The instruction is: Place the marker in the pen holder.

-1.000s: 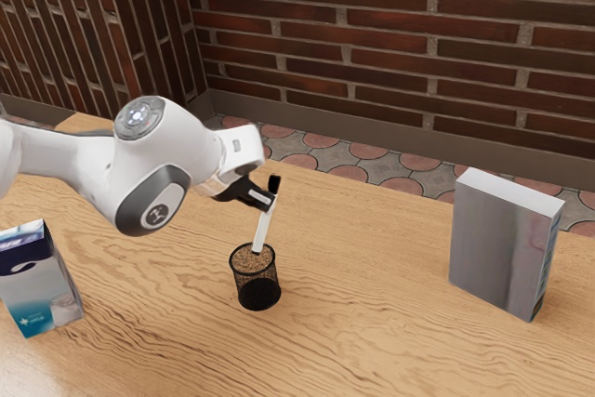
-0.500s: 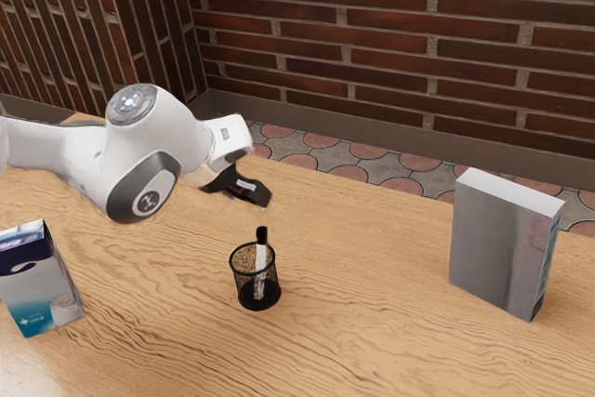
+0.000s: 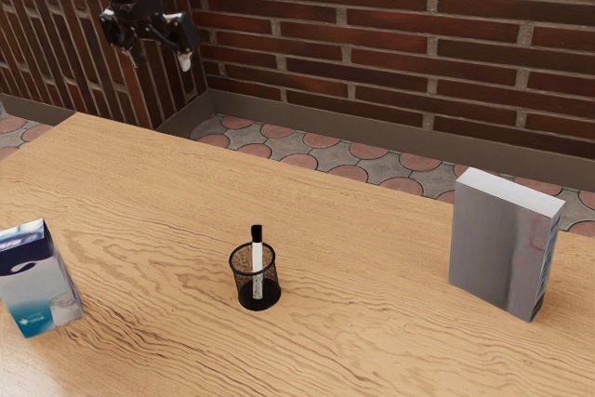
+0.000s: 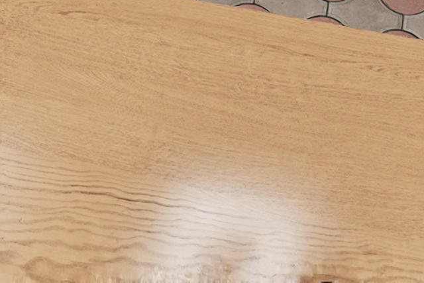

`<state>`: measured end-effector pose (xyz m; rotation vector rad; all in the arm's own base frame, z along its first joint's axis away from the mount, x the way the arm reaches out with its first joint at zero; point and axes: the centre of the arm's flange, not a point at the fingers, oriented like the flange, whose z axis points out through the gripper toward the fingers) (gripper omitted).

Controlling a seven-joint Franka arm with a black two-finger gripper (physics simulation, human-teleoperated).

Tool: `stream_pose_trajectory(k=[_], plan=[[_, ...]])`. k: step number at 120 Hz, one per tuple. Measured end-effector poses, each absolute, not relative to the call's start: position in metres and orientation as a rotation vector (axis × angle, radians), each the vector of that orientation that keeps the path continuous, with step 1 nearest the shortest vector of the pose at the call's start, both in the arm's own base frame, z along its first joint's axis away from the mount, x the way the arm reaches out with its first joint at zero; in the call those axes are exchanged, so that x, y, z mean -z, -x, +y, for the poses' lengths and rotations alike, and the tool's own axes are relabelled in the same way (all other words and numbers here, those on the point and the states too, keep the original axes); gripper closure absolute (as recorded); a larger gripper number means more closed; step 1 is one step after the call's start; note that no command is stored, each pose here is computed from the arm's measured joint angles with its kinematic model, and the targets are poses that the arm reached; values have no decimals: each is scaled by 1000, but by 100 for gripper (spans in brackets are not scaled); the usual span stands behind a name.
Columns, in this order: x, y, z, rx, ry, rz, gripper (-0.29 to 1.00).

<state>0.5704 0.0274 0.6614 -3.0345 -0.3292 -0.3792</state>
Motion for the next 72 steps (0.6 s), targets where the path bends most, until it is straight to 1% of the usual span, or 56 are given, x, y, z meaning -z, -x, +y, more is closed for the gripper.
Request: stream_pose_trajectory(k=[12,29,72], plan=[[-655,-561,42,251,3035,-361,1],[-648,-554,55,147,3035,-384,1],[-629,-548,46,33,3042,-335,0]])
